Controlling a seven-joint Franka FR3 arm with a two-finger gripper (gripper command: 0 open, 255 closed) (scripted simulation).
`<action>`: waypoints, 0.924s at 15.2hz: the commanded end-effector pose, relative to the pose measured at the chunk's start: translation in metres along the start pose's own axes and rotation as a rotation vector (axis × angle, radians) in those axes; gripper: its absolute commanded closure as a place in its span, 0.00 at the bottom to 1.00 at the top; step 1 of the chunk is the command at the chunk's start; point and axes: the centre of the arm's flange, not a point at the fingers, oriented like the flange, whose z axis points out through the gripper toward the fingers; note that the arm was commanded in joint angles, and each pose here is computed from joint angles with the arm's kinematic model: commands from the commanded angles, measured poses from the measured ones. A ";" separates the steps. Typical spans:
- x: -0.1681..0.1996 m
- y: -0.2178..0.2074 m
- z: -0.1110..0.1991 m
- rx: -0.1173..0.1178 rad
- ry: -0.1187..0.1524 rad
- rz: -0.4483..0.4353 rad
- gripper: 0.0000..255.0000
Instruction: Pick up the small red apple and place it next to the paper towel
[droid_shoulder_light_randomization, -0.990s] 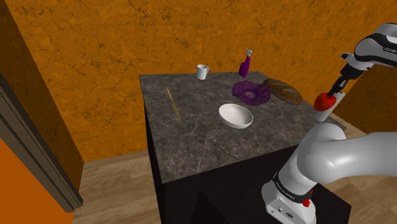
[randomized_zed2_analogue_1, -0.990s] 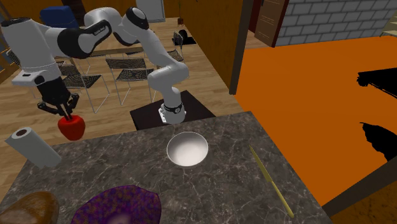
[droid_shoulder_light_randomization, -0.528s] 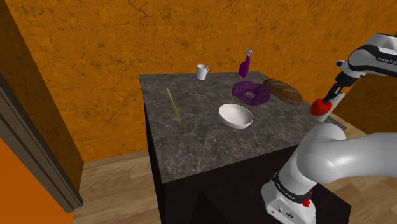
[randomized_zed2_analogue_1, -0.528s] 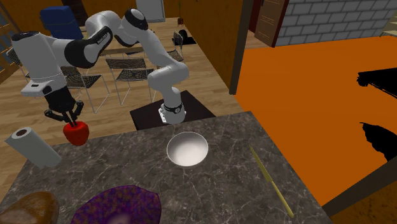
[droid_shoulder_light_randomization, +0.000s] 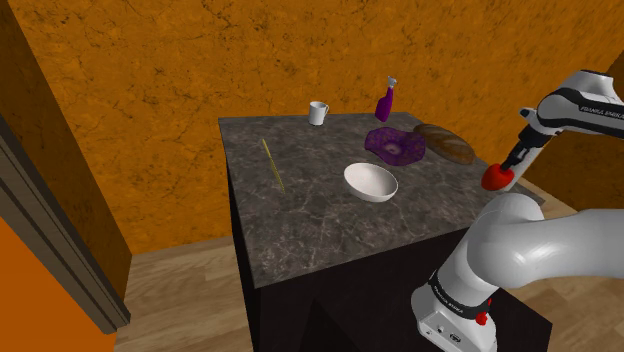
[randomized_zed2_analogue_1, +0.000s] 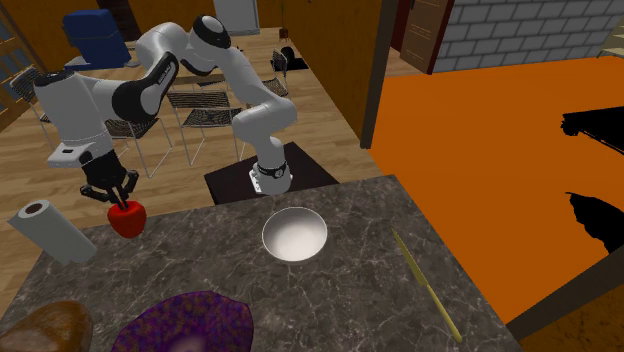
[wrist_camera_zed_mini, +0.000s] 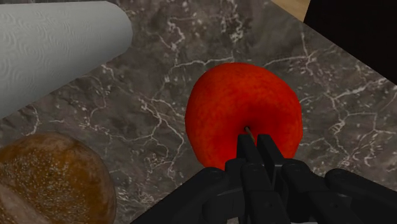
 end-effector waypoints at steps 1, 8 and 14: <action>-0.001 -0.001 0.010 0.000 0.000 0.000 1.00; -0.002 -0.003 0.024 0.000 0.000 0.000 1.00; -0.002 -0.003 0.024 0.000 0.000 0.000 0.00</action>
